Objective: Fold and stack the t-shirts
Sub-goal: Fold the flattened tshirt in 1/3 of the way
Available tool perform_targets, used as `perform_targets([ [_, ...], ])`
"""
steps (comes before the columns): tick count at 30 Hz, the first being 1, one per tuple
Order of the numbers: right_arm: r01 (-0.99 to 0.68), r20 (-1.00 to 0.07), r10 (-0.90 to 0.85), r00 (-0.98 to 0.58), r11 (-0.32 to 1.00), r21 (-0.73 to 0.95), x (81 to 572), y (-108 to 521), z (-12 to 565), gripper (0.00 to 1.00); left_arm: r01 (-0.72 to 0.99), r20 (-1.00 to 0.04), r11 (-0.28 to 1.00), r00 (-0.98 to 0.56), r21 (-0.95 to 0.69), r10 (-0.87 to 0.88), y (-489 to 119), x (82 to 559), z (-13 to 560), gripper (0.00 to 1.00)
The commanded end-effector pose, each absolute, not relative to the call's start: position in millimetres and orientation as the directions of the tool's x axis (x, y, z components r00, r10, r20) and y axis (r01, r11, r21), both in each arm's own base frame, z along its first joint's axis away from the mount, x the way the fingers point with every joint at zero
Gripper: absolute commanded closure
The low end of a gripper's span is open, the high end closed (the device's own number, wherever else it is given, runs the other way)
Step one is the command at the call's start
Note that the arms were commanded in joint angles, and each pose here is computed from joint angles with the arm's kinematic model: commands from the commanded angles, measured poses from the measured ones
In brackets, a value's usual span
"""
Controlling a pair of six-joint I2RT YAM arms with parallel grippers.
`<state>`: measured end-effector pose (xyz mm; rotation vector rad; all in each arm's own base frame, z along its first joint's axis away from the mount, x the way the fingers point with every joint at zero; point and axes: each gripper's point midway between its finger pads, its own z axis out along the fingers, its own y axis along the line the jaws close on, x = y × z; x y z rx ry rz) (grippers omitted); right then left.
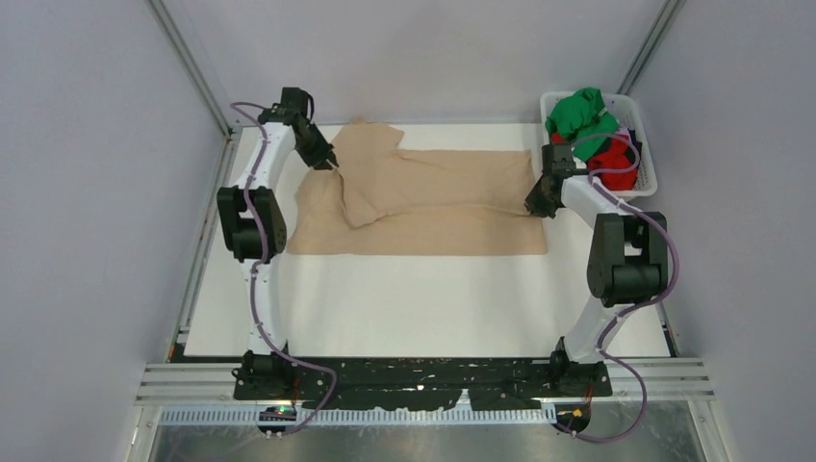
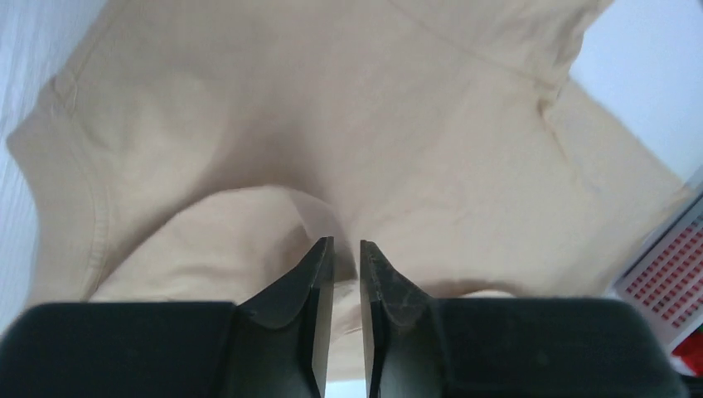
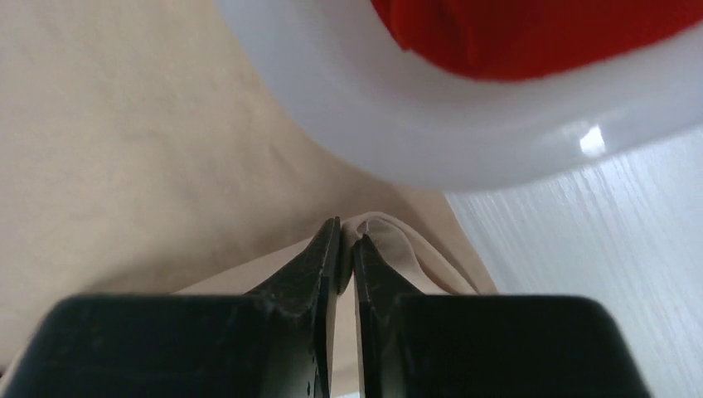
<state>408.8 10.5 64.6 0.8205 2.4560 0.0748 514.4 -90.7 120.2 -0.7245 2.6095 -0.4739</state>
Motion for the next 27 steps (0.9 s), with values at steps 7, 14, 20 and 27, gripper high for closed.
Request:
perform_targets([
  [7,0.522,-0.582,0.567,-0.582,0.81,0.267,454.2,2.7,91.4,0.24,-0.445,-0.314,0.748,-0.711,-0.493,-0.63,-85.6,565.3,147.3,0.01],
  [14,0.464,-0.633,0.497,-0.593,0.854,0.235,415.8,9.6,107.1,0.04,-0.324,-0.45,0.821,-0.713,-0.47,-0.539,-85.3,488.8,181.6,0.0],
  [20,0.254,-0.615,0.37,-0.697,0.929,0.271,398.5,78.1,82.5,0.04,-0.29,-0.355,0.775,-0.762,-0.561,-0.542,-114.8,444.2,134.0,0.0],
  [27,0.18,-0.538,0.303,-0.787,0.946,0.269,405.1,119.0,42.4,0.05,-0.354,-0.225,0.774,-0.82,-0.525,-0.527,-119.2,431.3,71.3,0.0],
])
